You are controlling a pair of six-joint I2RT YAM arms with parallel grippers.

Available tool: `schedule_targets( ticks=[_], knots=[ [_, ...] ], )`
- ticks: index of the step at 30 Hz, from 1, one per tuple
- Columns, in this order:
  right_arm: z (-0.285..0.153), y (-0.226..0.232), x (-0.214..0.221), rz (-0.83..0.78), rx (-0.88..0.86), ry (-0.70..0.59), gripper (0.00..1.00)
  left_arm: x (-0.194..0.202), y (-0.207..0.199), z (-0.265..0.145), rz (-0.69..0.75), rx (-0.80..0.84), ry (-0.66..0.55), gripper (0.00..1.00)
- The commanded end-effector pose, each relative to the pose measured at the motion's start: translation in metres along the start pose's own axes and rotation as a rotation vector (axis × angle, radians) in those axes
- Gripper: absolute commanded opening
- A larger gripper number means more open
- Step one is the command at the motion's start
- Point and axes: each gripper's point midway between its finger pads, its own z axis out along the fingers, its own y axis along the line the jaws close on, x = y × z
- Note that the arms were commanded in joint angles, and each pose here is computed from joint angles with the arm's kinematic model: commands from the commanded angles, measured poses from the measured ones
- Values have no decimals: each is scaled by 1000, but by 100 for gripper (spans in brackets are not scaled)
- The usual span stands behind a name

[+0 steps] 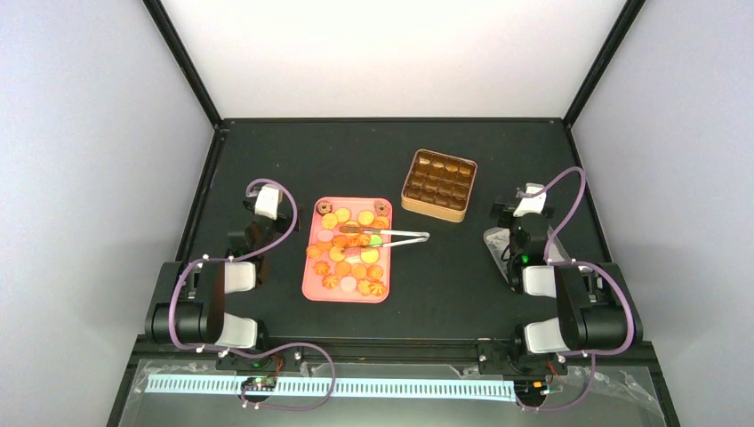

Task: Pack the cookies
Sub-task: Pick up the clamp from the plate.

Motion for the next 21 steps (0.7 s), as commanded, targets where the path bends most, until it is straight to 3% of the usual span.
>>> schedule_targets(
  ticks=[1, 15, 21],
  knots=[
    [1, -1, -17, 8, 2, -59, 100, -17, 0, 2, 20, 5, -48, 99],
    [2, -11, -18, 46, 39, -60, 100, -31, -5, 2, 43, 35, -84, 99],
    [1, -24, -38, 64, 147, -23, 100, -71, -17, 33, 30, 229, 218, 99]
  ],
)
